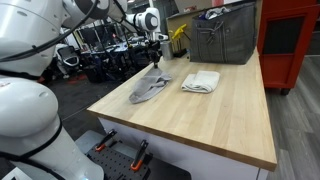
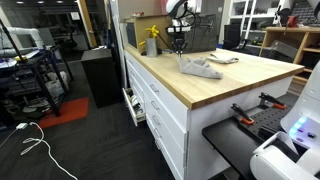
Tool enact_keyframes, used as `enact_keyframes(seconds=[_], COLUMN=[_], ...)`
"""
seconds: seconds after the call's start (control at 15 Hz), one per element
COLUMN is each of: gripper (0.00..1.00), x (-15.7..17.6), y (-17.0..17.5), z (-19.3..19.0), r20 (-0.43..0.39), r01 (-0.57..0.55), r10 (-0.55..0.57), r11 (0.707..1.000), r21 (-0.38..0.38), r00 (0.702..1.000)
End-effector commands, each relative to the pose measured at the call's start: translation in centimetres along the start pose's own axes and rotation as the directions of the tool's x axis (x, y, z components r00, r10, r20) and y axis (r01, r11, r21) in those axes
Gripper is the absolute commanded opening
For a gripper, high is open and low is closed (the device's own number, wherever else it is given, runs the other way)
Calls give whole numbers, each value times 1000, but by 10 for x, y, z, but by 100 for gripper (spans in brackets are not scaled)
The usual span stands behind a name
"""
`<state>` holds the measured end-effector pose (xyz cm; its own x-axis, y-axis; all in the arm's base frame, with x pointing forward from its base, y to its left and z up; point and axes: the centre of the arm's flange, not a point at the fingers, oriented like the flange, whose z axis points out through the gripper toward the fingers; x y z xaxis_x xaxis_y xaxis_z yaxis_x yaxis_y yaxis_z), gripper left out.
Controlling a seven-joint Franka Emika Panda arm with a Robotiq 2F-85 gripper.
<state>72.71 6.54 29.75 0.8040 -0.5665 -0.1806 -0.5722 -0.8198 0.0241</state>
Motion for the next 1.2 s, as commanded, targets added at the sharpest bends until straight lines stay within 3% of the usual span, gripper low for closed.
enact_keyframes(seconds=[0.0,0.4,0.47,0.6,0.87,1.13], gripper=[1,1,29,37,68,98], x=[8,-4,-7,-13,-20,-10], y=[-26,-65,-69,-69,-40,3], z=[-38,-75,-77,-83,-95,-81], r20=[-43,-91,-92,-90,-12,80], r01=[-2,79,91,103,81,7], r10=[2,-81,-94,-103,-80,-21], r11=[1000,996,995,995,992,984], r21=[-14,-29,-33,-15,94,176], r00=[999,992,991,991,997,997])
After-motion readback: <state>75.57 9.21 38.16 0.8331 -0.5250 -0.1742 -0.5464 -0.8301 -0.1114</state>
